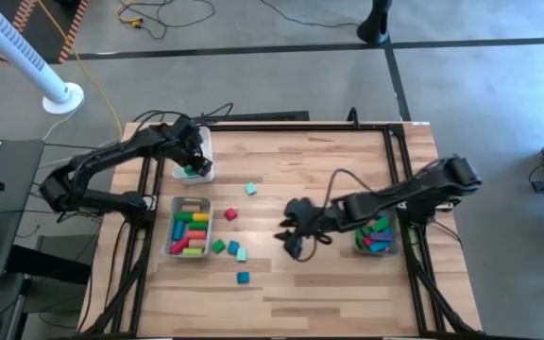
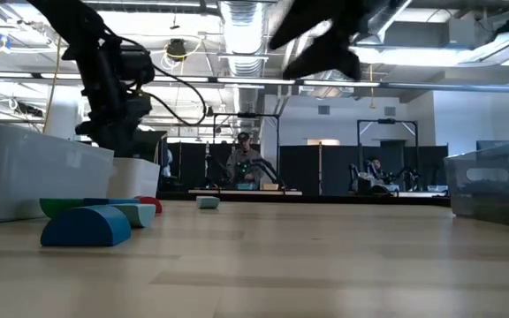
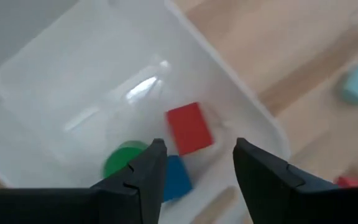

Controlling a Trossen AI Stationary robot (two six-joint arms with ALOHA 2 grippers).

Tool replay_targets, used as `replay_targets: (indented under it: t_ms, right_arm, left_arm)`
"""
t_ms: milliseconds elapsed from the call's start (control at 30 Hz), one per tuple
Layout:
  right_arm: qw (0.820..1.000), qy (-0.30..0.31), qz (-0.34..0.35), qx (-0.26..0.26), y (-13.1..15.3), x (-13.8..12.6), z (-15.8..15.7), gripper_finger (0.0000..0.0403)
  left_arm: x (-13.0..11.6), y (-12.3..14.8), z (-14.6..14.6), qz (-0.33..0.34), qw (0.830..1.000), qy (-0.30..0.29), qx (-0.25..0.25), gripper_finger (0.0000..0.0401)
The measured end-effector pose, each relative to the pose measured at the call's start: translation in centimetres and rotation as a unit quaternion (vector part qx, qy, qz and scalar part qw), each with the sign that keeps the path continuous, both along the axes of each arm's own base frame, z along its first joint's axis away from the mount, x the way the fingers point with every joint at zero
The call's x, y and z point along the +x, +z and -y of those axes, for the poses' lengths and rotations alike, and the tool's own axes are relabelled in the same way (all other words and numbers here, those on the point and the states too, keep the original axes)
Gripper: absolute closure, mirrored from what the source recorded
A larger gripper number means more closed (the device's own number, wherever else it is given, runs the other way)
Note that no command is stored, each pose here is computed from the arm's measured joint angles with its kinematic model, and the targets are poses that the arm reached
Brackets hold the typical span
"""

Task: Sort blocks by size
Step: Put the light blue semicircular block into the white bin

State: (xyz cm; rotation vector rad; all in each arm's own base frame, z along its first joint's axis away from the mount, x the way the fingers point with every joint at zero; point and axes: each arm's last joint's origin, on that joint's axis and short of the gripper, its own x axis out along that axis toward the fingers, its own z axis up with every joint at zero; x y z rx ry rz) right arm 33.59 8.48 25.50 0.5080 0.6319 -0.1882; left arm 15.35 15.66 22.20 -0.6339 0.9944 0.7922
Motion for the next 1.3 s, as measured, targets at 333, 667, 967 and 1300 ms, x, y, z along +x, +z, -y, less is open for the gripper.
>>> replay_targets:
  t_ms: [333, 667, 967, 1300]
  right_arm:
    - [0.999, -0.003, 0.039, 0.020, -4.3, 4.5, 2.0, 0.0177]
    - [0.999, -0.020, 0.008, 0.027, -7.0, 6.1, 5.5, 0.0177]
    - [0.998, -0.037, -0.044, 0.014, -8.9, 8.5, 7.0, 0.0172]
    - [0.995, -0.089, -0.045, -0.004, -8.2, 9.9, 10.1, 0.0143]
  left_arm:
    - [-0.7, 3.6, 2.8, 0.115, 0.992, -0.051, 0.021, 0.0223]
    - [-2.0, 7.3, 7.3, 0.233, 0.964, -0.119, 0.052, 0.0223]
    - [-1.6, 7.7, 9.3, 0.254, 0.955, -0.150, 0.030, 0.0223]
    - [-0.7, 7.4, 10.3, 0.244, 0.956, -0.164, 0.013, 0.0223]
